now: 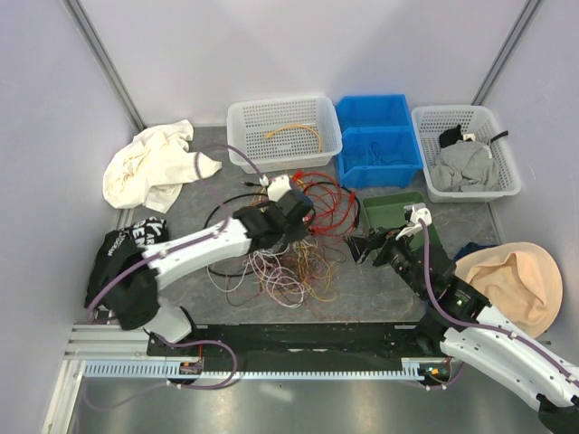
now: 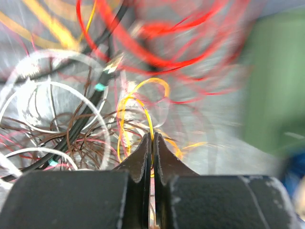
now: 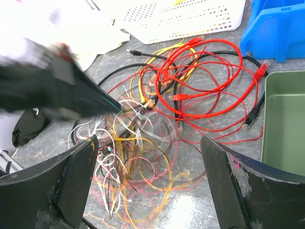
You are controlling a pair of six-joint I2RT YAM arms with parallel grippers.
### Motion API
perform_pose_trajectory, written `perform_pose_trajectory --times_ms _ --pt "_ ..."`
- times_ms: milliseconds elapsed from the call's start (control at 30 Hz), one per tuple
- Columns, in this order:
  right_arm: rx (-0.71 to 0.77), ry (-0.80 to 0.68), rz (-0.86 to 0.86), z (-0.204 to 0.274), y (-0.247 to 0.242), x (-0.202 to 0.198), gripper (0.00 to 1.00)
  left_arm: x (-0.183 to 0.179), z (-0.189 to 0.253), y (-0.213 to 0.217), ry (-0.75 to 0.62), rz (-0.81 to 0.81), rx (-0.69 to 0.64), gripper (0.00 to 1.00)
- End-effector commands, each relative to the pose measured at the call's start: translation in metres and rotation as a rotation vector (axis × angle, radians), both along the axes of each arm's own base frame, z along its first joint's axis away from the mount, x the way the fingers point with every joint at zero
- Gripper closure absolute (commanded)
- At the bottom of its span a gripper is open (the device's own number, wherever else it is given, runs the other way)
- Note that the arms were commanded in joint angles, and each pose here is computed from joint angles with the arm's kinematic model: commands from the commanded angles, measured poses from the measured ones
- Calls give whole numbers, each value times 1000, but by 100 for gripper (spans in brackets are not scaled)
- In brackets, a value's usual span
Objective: Untangle the cables
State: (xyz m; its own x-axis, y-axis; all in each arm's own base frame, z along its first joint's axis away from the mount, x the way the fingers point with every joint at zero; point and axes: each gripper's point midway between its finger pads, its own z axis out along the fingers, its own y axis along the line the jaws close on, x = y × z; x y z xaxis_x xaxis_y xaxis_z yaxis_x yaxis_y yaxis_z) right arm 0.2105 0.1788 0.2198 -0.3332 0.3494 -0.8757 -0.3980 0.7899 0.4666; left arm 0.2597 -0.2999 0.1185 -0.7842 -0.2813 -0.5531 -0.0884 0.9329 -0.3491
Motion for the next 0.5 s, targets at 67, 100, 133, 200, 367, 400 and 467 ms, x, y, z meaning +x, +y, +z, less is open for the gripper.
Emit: perform_pose_trajectory --times_ms 67,100,133,200,367,400,467 --pt "32 -56 68 25 10 -5 5 7 174 41 -483 -126 -89 98" --pt "41 -71 85 30 13 -6 5 6 188 46 -519 -124 -93 98" --pt "44 -82 100 35 16 -7 5 4 209 51 -565 -125 -118 98" --pt "48 -91 143 38 24 -9 5 -3 238 62 -641 -157 -119 98" --pt "102 -131 218 63 46 -8 6 -14 288 71 -742 -237 -108 98" --pt "120 -152 245 72 51 -9 5 -15 293 73 -754 -239 -100 98" --pt "139 -173 262 86 58 -7 6 -15 309 78 -792 -250 -82 98"
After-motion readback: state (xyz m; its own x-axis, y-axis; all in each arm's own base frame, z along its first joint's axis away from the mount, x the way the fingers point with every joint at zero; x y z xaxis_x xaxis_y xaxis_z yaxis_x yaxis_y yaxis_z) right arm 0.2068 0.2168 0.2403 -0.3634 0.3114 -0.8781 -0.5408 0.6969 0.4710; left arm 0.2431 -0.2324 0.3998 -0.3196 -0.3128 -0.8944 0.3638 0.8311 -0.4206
